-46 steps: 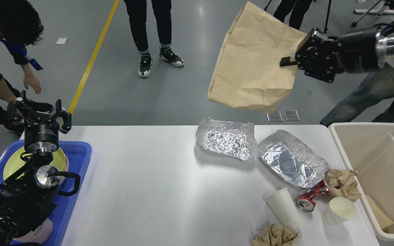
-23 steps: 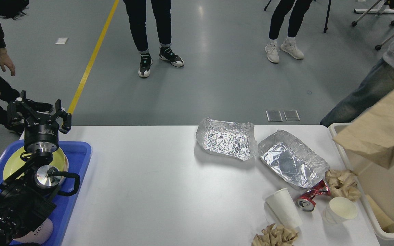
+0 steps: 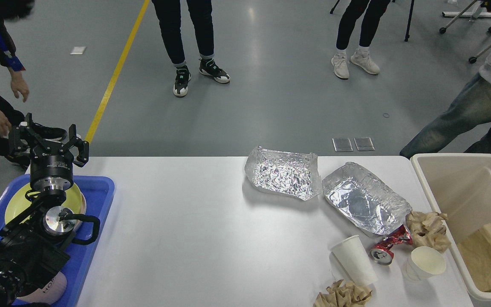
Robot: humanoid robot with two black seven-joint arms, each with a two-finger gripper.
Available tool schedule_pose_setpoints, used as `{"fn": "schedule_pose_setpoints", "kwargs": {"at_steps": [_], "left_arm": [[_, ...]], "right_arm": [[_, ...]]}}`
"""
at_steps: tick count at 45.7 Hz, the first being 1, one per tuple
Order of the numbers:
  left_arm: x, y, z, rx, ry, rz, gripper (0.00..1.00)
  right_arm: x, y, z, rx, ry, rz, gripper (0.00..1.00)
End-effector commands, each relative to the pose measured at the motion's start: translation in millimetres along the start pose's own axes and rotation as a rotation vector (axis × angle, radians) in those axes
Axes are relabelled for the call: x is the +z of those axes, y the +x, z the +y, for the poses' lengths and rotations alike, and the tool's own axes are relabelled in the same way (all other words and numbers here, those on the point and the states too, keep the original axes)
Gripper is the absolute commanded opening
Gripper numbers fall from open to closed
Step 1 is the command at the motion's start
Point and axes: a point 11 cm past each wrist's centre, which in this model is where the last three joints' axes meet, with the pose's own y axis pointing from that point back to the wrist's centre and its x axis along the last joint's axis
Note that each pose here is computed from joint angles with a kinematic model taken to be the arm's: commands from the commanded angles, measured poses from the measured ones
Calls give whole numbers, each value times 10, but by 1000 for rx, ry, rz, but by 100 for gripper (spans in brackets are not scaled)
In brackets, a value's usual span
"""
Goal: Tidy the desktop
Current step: 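Open the right gripper to drop the bag into the bin, then move the right gripper down to the tall white paper cup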
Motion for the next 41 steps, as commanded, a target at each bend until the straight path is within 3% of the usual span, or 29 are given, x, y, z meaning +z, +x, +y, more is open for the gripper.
{"fn": "schedule_pose_setpoints", "kwargs": {"at_steps": [1, 4, 14, 26, 41], "left_arm": [[0, 2, 1, 0, 0, 0, 96], [0, 2, 1, 0, 0, 0, 96], [0, 2, 1, 0, 0, 0, 96], [1, -5, -4, -1, -1, 0, 96], [0, 2, 1, 0, 0, 0, 96]], "right_arm": [[-130, -184, -1, -38, 25, 9, 100], [-352, -323, 16, -73, 68, 32, 100], [-1479, -74, 324, -178, 254, 291, 100], [-2629, -93, 1391, -541, 459, 422, 100], [-3368, 331, 2697, -798, 642, 570, 100]]}}
